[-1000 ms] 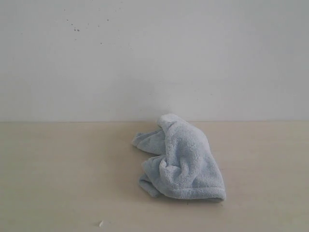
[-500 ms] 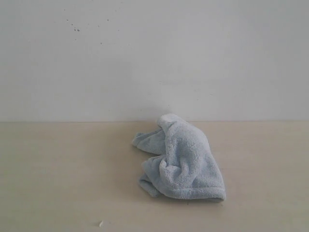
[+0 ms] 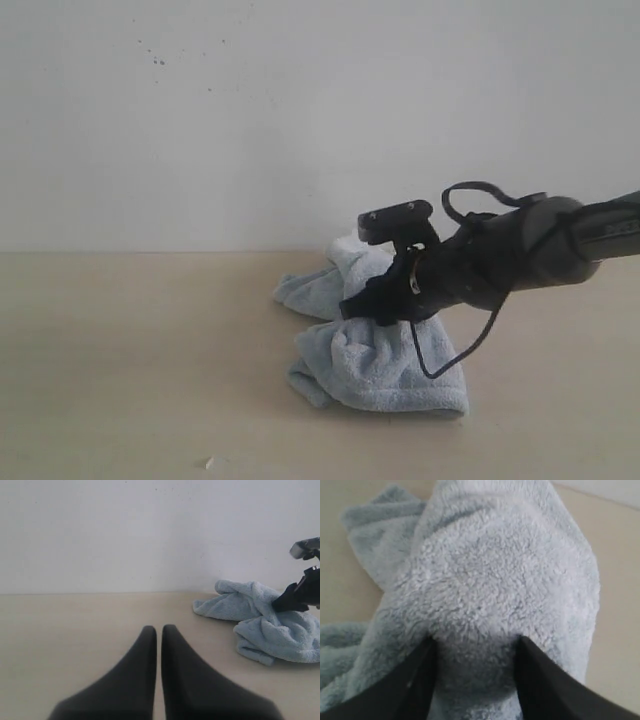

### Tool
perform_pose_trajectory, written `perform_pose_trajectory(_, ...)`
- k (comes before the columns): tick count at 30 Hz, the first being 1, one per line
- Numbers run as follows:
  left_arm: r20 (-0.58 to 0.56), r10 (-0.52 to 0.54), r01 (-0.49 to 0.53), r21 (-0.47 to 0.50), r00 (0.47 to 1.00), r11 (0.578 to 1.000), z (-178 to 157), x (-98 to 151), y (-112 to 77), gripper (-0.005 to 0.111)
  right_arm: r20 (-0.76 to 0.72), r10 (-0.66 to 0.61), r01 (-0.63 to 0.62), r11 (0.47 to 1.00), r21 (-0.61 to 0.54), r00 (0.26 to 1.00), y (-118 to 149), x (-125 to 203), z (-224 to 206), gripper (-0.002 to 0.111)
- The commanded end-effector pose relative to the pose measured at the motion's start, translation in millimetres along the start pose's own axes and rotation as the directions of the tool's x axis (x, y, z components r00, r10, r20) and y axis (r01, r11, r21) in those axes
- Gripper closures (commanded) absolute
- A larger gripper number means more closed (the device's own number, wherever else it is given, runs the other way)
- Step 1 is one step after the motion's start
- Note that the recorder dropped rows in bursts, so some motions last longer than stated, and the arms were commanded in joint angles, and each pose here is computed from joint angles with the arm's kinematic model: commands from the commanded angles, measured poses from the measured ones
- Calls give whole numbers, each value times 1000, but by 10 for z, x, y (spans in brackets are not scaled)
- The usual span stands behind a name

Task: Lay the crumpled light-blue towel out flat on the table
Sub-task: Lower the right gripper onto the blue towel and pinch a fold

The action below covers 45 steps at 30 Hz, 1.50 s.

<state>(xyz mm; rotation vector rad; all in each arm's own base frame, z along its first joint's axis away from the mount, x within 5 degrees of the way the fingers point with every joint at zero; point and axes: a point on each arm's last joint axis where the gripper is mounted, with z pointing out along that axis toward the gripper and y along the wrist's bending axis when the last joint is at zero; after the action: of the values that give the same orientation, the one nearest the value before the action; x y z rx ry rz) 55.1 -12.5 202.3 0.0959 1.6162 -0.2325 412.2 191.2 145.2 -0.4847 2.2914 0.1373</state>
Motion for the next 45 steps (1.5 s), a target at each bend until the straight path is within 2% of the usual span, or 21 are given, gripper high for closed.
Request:
perform_pose_trajectory(1, 6, 5, -5, 7, 1000, 1000, 0, 4, -3, 103, -74, -27, 29, 999, 26, 997, -2, 139, 228, 64)
perform_pose_trajectory(2, 6, 5, -5, 7, 1000, 1000, 0, 4, -3, 103, -79, -25, 27, 999, 29, 997, -5, 144, 228, 70)
perform_pose_trajectory(5, 6, 5, -5, 7, 1000, 1000, 0, 4, -3, 103, -103, 6, -1, 999, 45, 995, -19, 158, 193, 105)
perform_pose_trajectory(6, 6, 5, -5, 7, 1000, 1000, 0, 4, -3, 103, -109, 12, -6, 998, 55, 994, -30, 142, 163, 108)
perform_pose_trajectory(10, 6, 5, -5, 7, 1000, 1000, 0, 4, -3, 103, -105, 15, -9, 998, 59, 994, -48, 129, -42, 107)
perform_pose_trajectory(15, 6, 5, -5, 7, 1000, 1000, 0, 4, -3, 103, -35, 50, -51, 998, -23, 998, -7, 288, -482, 107)
perform_pose_trajectory(23, 6, 5, -5, 7, 1000, 1000, 0, 4, -3, 103, 17, 149, -143, 968, -204, 989, 179, 866, -1129, 107)
perform_pose_trajectory(29, 6, 5, -5, 7, 1000, 1000, 0, 4, -3, 103, 69, -4, 28, 935, -353, 998, 659, 963, -1417, 107)
perform_pose_trajectory(31, 6, 5, -5, 7, 1000, 1000, 0, 4, -3, 103, 65, -50, 70, 926, -372, 997, 799, 988, -1490, 107)
perform_pose_trajectory(37, 6, 5, -5, 7, 1000, 1000, 0, 4, -3, 103, 15, -183, 178, 928, -328, 983, 982, 1065, -1750, 107)
perform_pose_trajectory(41, 6, 5, -5, 7, 1000, 1000, 0, 4, -3, 103, 99, -267, 285, 886, -366, 959, 1137, 1036, -1998, 107)
perform_pose_trajectory(45, 6, 5, -5, 7, 1000, 1000, 0, 4, -3, 103, 189, -270, 326, 846, -421, 944, 1266, 995, -2231, 107)
